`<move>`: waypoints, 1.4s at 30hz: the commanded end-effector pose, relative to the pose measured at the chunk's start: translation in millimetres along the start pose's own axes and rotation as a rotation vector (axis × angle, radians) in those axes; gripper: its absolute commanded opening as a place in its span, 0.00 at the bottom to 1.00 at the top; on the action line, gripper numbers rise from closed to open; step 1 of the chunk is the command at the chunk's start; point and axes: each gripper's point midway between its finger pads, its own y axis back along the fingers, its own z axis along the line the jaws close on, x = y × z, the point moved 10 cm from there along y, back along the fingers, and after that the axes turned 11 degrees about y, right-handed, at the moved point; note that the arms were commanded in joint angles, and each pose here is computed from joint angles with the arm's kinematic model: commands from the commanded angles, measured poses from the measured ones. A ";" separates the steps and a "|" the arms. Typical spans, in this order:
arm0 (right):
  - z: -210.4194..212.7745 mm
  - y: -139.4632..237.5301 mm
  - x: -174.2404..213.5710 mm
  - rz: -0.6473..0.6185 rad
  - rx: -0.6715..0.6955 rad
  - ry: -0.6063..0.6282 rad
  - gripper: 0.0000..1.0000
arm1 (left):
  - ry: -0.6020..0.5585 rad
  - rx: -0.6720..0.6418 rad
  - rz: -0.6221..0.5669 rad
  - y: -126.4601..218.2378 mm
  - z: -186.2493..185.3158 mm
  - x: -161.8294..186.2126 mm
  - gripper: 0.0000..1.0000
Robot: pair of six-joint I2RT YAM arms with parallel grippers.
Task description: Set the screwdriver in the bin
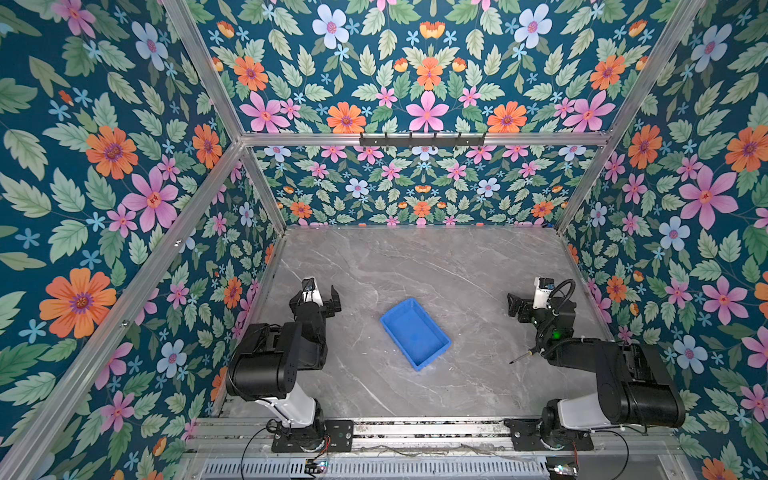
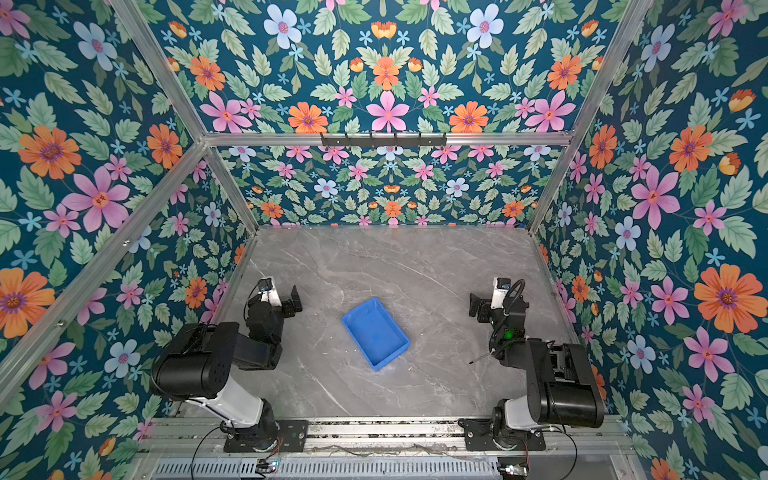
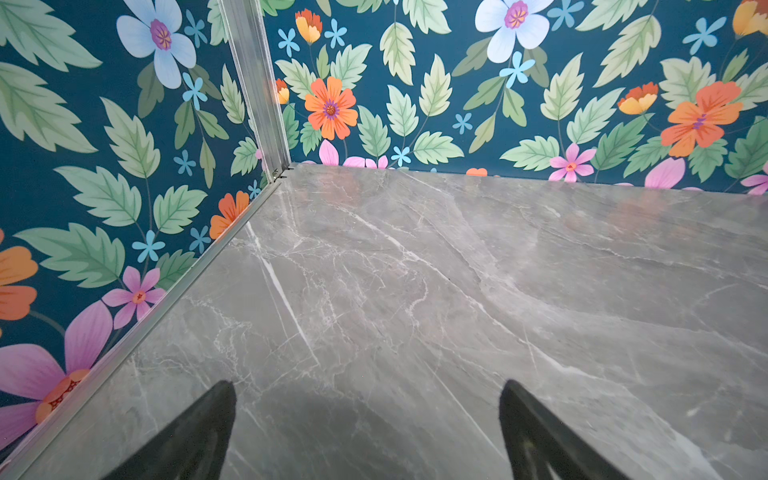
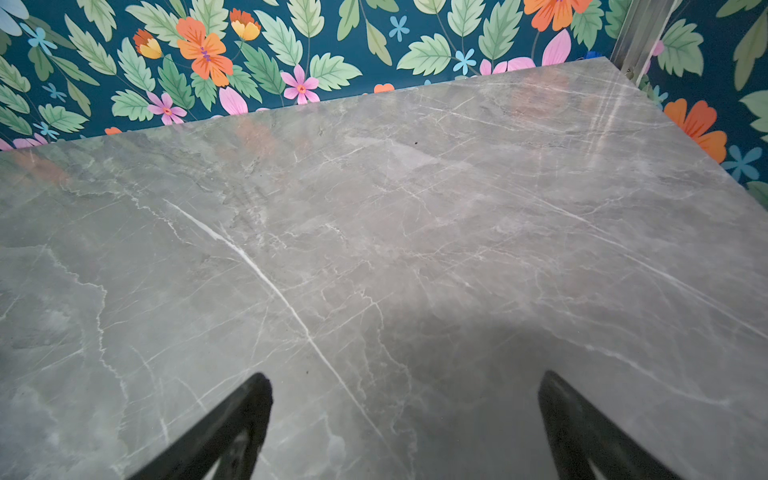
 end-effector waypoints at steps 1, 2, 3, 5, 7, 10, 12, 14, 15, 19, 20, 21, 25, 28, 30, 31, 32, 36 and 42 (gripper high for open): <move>-0.7 -0.1 -6.0 -0.037 0.008 -0.001 0.99 | -0.005 0.005 -0.023 0.0 -0.5 -3.9 1.00; -0.5 -0.1 -6.2 -0.038 0.007 -0.001 0.99 | -0.006 0.005 -0.022 0.2 -0.5 -3.6 1.00; -0.5 -0.1 -6.4 -0.040 0.007 0.000 0.99 | -0.006 0.006 -0.026 0.9 -0.4 -4.0 1.00; 0.0 -0.3 -8.6 -0.037 -0.002 0.005 0.99 | -0.010 0.023 -0.037 4.1 -1.5 -5.6 1.00; -0.2 -0.2 -13.1 -0.028 -0.010 0.006 0.99 | -0.007 0.024 -0.057 8.9 -1.1 -7.7 1.00; 0.4 4.1 -23.2 -0.018 -0.020 0.007 0.99 | -0.011 0.038 -0.088 19.2 -2.9 -13.5 1.00; 1.7 9.5 -30.5 -0.006 -0.022 0.009 0.99 | -0.032 0.069 -0.091 24.5 -8.1 -20.6 1.00; 3.7 15.1 -38.7 0.014 -0.018 0.016 0.99 | -0.063 0.124 -0.080 27.3 -15.3 -28.1 1.00; 4.8 18.5 -41.6 0.035 -0.017 0.026 0.99 | -0.075 0.153 -0.076 28.2 -19.5 -33.1 1.00; 13.8 35.0 -51.4 0.088 -0.012 0.062 0.99 | -0.144 0.312 -0.050 34.1 -41.4 -50.9 1.00; 17.1 39.8 -53.0 0.105 -0.010 0.067 0.99 | -0.167 0.354 -0.044 37.1 -48.2 -54.7 1.00; 20.2 44.7 -54.4 0.125 -0.001 0.066 0.99 | -0.189 0.394 -0.043 40.6 -55.2 -58.6 1.00; 27.5 61.1 -59.8 0.214 0.023 -0.006 0.99 | -0.275 0.542 -0.031 57.0 -86.5 -67.3 1.00; 27.2 73.9 -60.2 0.273 0.103 -0.124 0.99 | -0.318 0.678 -0.012 73.4 -113.2 -66.1 1.00; 24.0 82.8 -57.6 0.327 0.172 -0.216 0.99 | -0.336 0.768 -0.010 85.5 -131.5 -64.4 1.00; 23.1 86.1 -56.4 0.347 0.193 -0.238 0.99 | -0.339 0.797 -0.006 89.7 -138.2 -63.1 1.00; 22.3 90.3 -53.9 0.375 0.218 -0.274 0.99 | -0.344 0.832 -0.003 94.9 -146.9 -62.0 1.00; 20.7 103.5 -42.9 0.465 0.279 -0.328 0.99 | -0.363 0.974 0.031 111.4 -178.8 -56.5 1.00; 24.6 116.0 -34.0 0.491 0.257 -0.402 0.99 | -0.371 1.180 0.113 143.6 -216.3 -38.7 1.00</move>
